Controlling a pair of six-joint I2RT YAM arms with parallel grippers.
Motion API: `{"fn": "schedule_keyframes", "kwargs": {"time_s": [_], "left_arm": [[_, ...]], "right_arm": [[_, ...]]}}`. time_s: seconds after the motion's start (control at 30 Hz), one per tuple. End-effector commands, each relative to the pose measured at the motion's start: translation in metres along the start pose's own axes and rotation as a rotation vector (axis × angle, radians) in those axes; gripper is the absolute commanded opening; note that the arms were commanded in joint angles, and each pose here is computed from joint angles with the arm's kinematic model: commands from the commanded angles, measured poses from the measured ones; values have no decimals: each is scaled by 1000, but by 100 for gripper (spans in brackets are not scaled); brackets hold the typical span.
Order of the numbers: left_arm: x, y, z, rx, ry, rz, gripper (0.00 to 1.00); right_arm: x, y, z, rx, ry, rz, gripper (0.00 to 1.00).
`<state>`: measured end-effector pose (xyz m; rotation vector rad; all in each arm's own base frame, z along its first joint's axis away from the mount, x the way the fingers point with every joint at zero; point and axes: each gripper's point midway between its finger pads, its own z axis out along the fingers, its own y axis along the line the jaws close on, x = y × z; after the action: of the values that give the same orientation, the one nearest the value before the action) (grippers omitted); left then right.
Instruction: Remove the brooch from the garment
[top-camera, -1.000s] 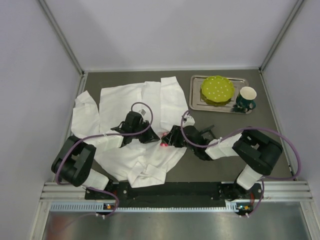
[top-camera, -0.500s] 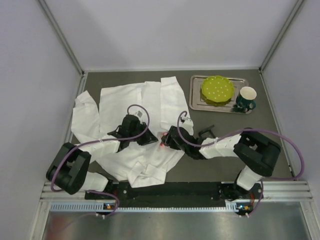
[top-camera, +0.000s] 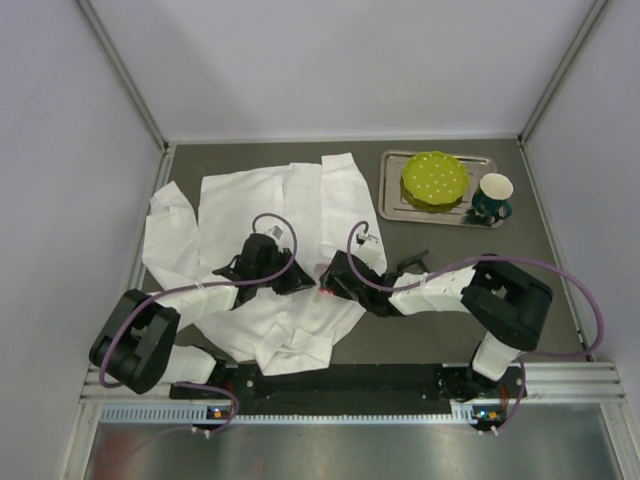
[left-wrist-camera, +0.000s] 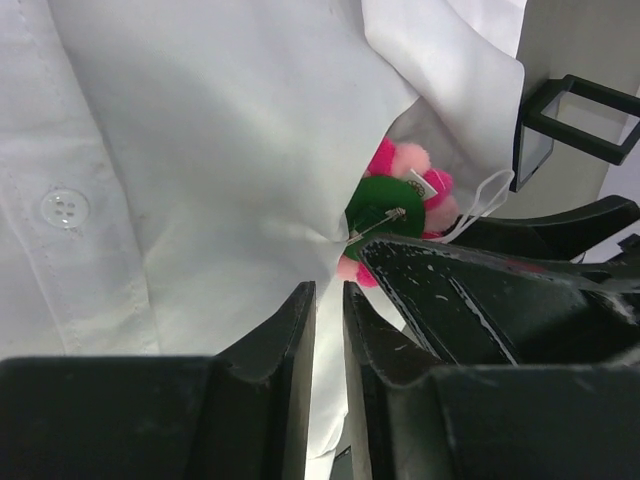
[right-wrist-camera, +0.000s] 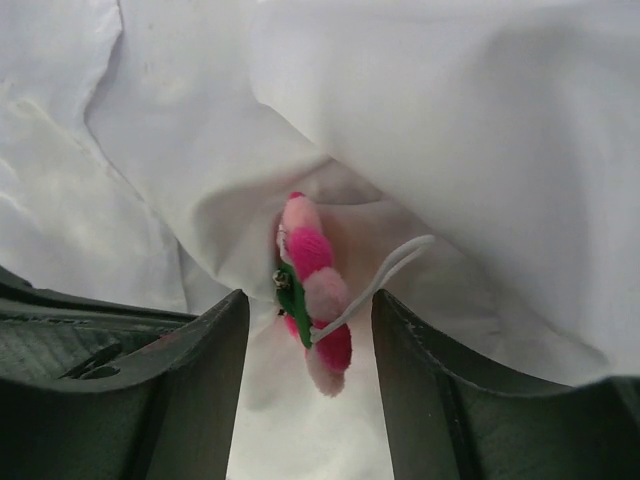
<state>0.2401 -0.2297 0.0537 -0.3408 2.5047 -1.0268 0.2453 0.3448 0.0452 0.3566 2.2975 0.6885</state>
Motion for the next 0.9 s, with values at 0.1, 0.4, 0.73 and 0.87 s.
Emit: {"fn": "schedule_keyframes", "kwargs": {"time_s": [0.1,0.4,0.73,0.87], "left_arm": [[-11,-14,-9,55,-56,33,25],[-10,-13,-11,51,-59,35,26],[-11,-13,-12,46,-66,43,26],[-10,-11,-11,42,-64,43,27]], "right_arm": [[-5,13,4,12,-37,23,50],[-1,11,8,39,-41,40,48],[0,4,5,58,-55,44,41],[0,2,4,49,-60,51,37]]}}
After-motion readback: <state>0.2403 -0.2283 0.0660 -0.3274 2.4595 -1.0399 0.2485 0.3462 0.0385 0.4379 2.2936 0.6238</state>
